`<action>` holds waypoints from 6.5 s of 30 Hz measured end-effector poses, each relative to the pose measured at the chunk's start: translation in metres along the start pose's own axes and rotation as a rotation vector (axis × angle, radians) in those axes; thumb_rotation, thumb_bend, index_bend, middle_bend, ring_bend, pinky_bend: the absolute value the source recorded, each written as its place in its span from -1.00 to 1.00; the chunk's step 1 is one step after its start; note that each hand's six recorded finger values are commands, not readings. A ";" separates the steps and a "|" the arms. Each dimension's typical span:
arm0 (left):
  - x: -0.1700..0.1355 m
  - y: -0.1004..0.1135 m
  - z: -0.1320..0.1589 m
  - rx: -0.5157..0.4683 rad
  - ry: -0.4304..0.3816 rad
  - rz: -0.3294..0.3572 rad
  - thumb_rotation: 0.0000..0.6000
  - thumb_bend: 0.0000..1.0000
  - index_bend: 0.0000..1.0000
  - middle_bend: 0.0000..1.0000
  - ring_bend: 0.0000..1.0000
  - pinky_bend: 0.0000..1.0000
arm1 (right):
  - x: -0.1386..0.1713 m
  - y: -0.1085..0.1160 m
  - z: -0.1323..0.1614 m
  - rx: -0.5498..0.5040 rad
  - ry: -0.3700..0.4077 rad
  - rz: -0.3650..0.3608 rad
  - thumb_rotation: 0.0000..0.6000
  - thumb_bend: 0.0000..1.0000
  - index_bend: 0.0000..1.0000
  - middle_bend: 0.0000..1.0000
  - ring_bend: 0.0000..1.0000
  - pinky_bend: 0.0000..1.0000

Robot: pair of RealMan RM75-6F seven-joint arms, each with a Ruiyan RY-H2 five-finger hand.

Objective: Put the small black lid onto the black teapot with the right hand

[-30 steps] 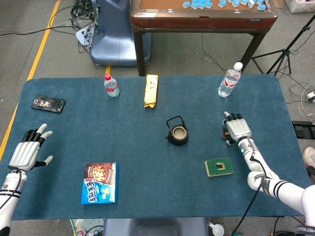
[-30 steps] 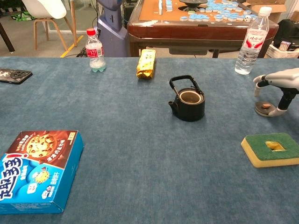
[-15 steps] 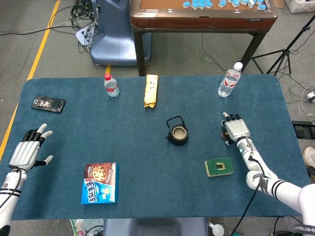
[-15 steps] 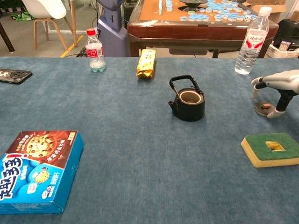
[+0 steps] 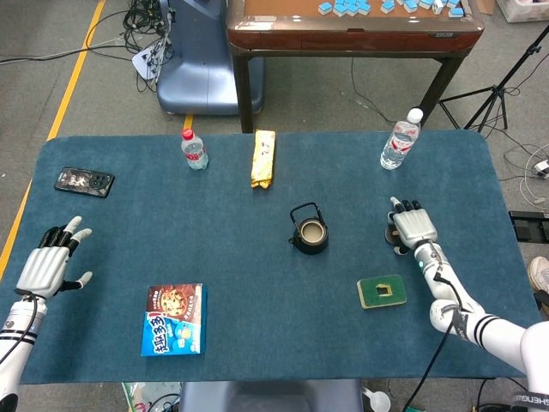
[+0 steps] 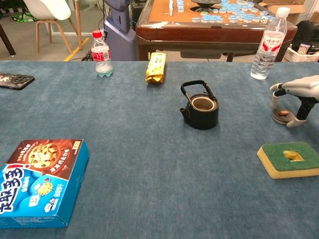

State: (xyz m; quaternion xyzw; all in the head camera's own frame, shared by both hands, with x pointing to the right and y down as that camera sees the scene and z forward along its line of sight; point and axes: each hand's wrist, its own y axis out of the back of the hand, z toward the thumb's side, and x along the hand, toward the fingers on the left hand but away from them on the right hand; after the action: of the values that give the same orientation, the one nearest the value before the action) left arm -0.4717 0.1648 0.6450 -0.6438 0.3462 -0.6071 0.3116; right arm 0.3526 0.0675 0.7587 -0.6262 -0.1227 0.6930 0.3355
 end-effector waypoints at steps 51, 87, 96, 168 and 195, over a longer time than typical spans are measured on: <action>-0.001 0.017 -0.017 -0.003 0.042 0.025 1.00 -0.48 -0.69 -1.00 -1.00 -1.00 | 0.027 0.075 0.052 0.015 0.105 -0.111 1.00 -0.56 -0.21 -1.00 -1.00 -1.00; -0.018 0.015 -0.062 -0.046 0.097 0.027 1.00 -0.48 -0.69 -1.00 -1.00 -1.00 | 0.034 0.121 0.158 0.062 0.223 -0.169 1.00 -0.56 -0.21 -1.00 -1.00 -1.00; -0.021 0.014 -0.069 -0.056 0.101 0.028 1.00 -0.48 -0.69 -1.00 -1.00 -1.00 | 0.032 0.118 0.173 0.077 0.239 -0.164 1.00 -0.56 -0.21 -1.00 -1.00 -1.00; -0.027 0.019 -0.065 -0.046 0.090 0.037 1.00 -0.48 -0.69 -1.00 -1.00 -1.00 | 0.084 0.136 0.098 -0.061 0.170 -0.287 1.00 -0.57 -0.49 -1.00 -1.00 -1.00; -0.022 0.015 0.035 0.042 -0.052 0.010 1.00 -0.48 -0.68 -1.00 -1.00 -1.00 | 0.208 0.037 -0.082 -0.273 -0.057 -0.388 1.00 -0.57 -0.49 -1.00 -1.00 -1.00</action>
State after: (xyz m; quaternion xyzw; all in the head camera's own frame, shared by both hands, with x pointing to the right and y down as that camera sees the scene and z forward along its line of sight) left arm -0.4379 0.1740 0.6178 -0.6508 0.3283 -0.5959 0.3370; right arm 0.4204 0.1479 0.5580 -0.6105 -0.3429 0.6099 0.3711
